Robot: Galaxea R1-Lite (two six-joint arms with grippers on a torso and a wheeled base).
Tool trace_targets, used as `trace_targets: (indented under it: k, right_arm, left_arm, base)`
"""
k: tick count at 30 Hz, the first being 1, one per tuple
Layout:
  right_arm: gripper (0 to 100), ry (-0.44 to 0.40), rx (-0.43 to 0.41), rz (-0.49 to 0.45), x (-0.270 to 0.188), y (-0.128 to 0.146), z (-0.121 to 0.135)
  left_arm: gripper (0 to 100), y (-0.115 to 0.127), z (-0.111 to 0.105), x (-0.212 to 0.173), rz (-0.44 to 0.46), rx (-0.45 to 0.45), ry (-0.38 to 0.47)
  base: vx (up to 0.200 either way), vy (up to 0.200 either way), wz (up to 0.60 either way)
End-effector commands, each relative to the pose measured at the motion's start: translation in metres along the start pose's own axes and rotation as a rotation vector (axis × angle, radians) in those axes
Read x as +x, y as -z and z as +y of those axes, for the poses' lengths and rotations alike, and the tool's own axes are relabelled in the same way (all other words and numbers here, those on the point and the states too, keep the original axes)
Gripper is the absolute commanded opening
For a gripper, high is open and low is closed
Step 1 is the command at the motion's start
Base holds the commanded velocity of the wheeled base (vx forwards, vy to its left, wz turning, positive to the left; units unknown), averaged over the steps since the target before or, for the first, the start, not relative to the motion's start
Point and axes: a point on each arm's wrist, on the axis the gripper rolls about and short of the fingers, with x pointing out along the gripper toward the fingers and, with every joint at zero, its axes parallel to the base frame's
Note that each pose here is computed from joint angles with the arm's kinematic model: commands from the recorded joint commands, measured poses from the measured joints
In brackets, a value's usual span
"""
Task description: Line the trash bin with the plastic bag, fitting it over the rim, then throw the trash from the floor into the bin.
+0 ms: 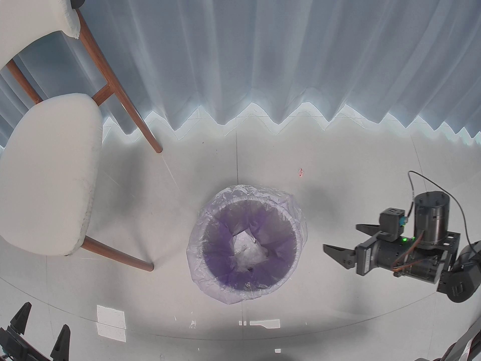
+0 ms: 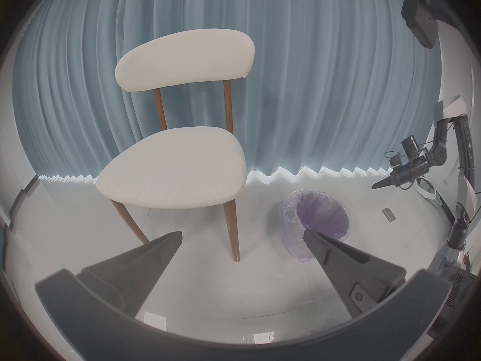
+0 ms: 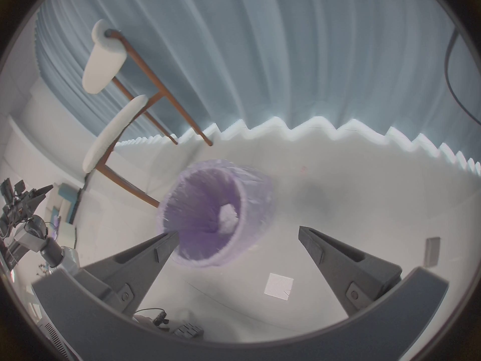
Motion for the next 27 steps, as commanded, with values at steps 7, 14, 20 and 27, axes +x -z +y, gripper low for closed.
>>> trace_targets:
  k: [7,14,20,27]
  right_arm:
    - [100,0.188,0.077,-0.013,-0.097,0.041,-0.027]
    - [100,0.293,0.103,-0.009,-0.141,0.080,-0.026]
    - [100,0.323,0.090,-0.009,-0.150,0.085,-0.024]
    - [100,0.355,0.086,0.023,-0.168,0.100,-0.018]
  left_arm:
    - [100,0.005,0.000,0.000,0.001,0.000,-0.002]
    - [100,0.005,0.000,0.000,0.001,0.000,0.000]
    - [100,0.005,0.000,0.000,0.001,0.000,0.000]
    - [100,0.005,0.000,0.000,0.001,0.000,0.000]
  base:
    - [0.000,0.000,0.00]
    - [0.000,0.000,0.00]
    - [0.000,0.000,0.00]
    - [0.000,0.000,0.00]
